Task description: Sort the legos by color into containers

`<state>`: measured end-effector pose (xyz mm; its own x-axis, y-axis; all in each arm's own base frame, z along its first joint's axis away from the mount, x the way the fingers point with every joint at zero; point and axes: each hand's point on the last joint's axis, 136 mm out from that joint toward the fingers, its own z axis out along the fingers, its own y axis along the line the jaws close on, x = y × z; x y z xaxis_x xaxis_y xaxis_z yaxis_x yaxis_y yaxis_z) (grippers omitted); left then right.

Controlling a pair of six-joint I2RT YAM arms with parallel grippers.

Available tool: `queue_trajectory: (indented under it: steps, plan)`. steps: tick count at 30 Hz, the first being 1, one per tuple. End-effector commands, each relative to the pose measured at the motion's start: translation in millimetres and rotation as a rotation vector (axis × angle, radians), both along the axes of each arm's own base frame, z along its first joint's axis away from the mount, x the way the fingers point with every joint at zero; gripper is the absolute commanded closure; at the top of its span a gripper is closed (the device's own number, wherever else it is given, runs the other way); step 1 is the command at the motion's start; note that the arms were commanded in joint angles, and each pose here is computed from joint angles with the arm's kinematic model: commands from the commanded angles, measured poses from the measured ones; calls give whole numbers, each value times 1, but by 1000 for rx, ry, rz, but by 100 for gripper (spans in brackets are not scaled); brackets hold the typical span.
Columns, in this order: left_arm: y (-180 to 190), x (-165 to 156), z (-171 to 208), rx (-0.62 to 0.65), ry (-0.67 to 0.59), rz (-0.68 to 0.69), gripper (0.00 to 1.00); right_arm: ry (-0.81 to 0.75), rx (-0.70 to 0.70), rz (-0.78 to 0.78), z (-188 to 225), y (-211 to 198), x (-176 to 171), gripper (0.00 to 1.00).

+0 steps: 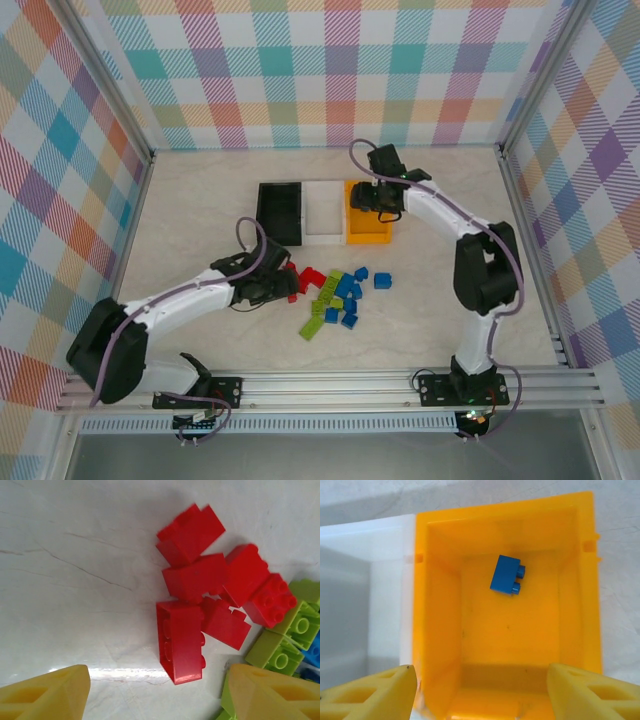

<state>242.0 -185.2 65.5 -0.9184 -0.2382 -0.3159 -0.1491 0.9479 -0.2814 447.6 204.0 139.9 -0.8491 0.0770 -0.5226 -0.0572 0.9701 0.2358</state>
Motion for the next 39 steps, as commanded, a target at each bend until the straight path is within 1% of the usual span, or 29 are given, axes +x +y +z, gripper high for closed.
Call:
queue_trajectory:
  steps: [1,4,6,12,16,20,21,26,30,33,36,39]
  plan:
    - [-8,1,-3,78,-6,-66,30,-49,42,-4,15,0,-8,31]
    - [-13,-3,-17,148,21,-111,35,-46,40,-10,12,-4,-14,31]
    - [-12,-3,-24,184,34,-115,40,-49,45,-11,12,-5,-17,30]
    - [-1,1,-30,258,30,-99,46,-68,63,-12,19,-4,-18,30]
    - [-4,5,-35,260,26,-103,51,-65,67,-10,18,-4,-19,31]
    - [-7,11,-40,276,22,-102,50,-61,73,-4,16,-3,-22,30]
    - [-8,13,-41,279,18,-105,52,-62,76,-3,17,-3,-22,30]
    - [-10,19,-33,285,-4,-110,68,-64,65,-1,17,-5,-23,30]
    - [-4,19,-16,293,-34,-93,78,-71,69,-3,20,-5,-24,31]
    - [7,23,18,280,-107,-51,79,-74,80,-2,24,-5,-26,31]
    - [20,39,61,242,-186,26,81,-78,95,3,26,-5,-31,31]
    - [36,70,96,236,-252,122,81,-70,104,2,23,-5,-36,31]
